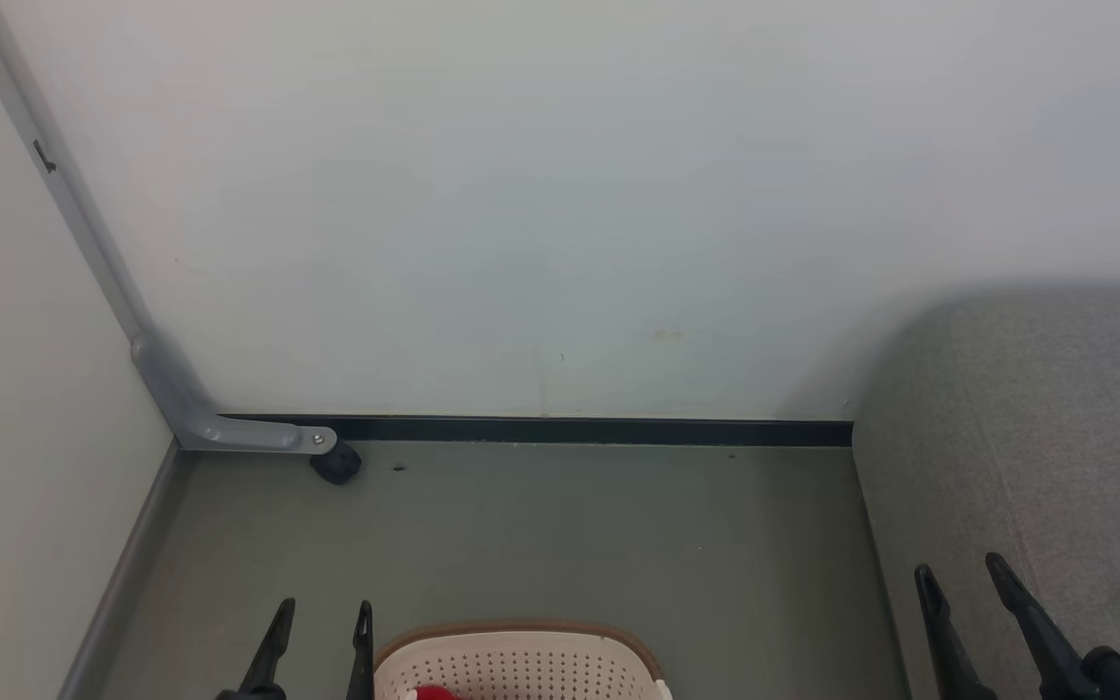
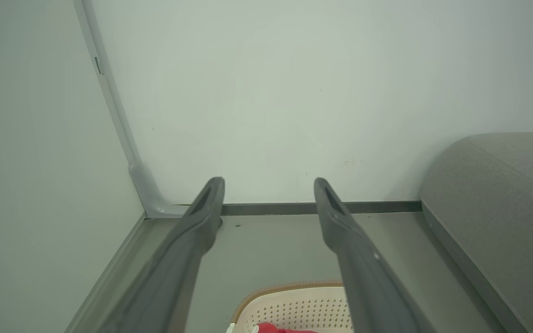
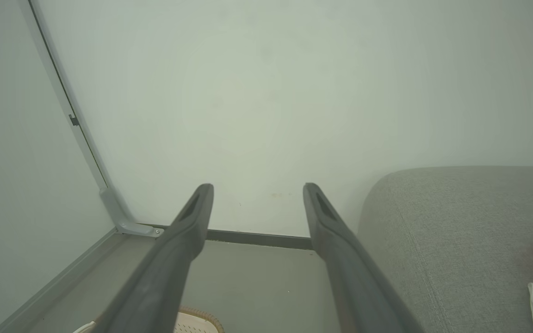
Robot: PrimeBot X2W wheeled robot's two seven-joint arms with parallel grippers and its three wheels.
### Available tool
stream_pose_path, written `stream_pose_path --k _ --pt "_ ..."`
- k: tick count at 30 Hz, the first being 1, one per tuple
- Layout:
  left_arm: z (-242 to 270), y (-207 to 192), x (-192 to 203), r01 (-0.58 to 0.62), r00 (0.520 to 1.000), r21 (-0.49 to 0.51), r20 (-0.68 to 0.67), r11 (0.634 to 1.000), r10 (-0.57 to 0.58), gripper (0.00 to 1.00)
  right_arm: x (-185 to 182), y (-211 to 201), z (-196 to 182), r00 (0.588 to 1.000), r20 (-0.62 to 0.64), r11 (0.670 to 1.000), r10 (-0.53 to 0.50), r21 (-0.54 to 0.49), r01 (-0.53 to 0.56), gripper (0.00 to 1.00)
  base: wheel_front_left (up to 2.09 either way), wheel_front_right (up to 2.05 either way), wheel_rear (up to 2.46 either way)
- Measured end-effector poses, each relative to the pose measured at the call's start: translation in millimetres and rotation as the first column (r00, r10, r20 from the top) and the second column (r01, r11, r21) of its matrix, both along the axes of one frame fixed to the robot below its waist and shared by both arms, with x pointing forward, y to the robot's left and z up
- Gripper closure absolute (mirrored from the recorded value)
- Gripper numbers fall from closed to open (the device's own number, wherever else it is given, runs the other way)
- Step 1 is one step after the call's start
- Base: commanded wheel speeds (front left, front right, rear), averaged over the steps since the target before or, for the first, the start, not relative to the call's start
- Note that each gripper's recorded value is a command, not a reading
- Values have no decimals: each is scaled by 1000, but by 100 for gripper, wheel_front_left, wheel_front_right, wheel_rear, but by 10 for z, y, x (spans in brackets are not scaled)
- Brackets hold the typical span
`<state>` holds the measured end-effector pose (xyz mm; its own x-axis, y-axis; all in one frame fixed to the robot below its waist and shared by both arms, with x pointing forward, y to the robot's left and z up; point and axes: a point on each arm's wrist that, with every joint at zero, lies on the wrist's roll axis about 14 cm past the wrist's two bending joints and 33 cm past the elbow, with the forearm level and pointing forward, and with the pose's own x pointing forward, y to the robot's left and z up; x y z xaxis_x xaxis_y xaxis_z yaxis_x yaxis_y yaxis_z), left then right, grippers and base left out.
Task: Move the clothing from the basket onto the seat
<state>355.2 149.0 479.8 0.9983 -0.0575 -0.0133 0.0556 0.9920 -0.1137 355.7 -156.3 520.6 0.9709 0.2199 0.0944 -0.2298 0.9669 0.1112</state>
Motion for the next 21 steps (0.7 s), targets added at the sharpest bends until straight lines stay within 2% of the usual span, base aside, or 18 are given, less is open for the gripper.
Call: stream_pose_path --k 21 --pt "-45 -13 3 4 1000 0 -14 1000 -4 0 43 -20 -1 1000 9 1000 -20 -13 20 0 0 0 0"
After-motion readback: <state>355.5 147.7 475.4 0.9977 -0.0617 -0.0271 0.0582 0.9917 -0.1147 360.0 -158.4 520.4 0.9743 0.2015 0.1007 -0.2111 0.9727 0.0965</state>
